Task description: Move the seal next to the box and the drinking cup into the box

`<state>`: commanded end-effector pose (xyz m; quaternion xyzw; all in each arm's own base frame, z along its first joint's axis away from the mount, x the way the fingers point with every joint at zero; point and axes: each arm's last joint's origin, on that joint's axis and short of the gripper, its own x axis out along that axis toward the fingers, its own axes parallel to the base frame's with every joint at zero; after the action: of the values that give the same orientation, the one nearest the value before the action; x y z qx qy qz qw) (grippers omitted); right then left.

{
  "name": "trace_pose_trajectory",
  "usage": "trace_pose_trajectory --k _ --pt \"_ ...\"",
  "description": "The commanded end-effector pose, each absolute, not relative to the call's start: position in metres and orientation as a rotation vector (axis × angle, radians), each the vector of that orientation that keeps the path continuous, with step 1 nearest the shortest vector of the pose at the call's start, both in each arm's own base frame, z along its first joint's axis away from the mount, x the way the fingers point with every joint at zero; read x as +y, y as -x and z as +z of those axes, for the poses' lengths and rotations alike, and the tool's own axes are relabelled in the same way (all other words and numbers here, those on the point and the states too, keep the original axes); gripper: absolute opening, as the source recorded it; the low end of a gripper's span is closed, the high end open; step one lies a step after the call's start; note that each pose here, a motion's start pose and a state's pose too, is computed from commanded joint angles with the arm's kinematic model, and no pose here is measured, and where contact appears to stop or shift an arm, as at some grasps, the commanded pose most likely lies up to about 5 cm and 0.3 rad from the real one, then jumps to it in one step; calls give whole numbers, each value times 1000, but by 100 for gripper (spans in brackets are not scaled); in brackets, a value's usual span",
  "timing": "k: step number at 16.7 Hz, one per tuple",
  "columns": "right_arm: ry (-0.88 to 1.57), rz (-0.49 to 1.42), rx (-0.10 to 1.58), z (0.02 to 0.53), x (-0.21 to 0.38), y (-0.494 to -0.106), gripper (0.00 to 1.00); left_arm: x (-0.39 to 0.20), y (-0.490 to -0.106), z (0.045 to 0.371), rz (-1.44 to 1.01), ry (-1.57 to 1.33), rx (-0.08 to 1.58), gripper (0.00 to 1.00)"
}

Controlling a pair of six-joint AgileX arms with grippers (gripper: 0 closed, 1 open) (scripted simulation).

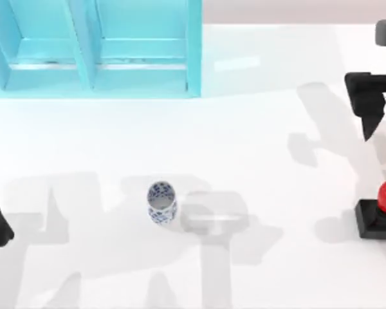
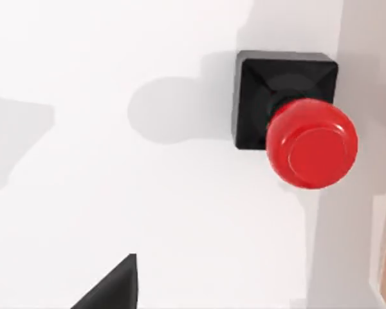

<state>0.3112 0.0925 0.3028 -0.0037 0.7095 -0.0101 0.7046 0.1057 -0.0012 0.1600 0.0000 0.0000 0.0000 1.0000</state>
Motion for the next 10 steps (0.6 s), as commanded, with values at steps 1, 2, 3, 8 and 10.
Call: trace_pose_trajectory --k 1,2,3,8,10 --pt "15 -27 1578 301 109 -317 100 -1 -106 160 0 0 0 100" --pt "22 -29 1574 298 131 -322 100 -1 -106 160 0 0 0 100" --pt "31 -27 1566 296 157 -325 100 -1 -106 160 0 0 0 100" --pt "45 20 1494 275 308 -311 100 -1 -106 160 0 0 0 100" --pt "32 30 1476 260 351 -300 100 -1 -106 160 0 0 0 100"
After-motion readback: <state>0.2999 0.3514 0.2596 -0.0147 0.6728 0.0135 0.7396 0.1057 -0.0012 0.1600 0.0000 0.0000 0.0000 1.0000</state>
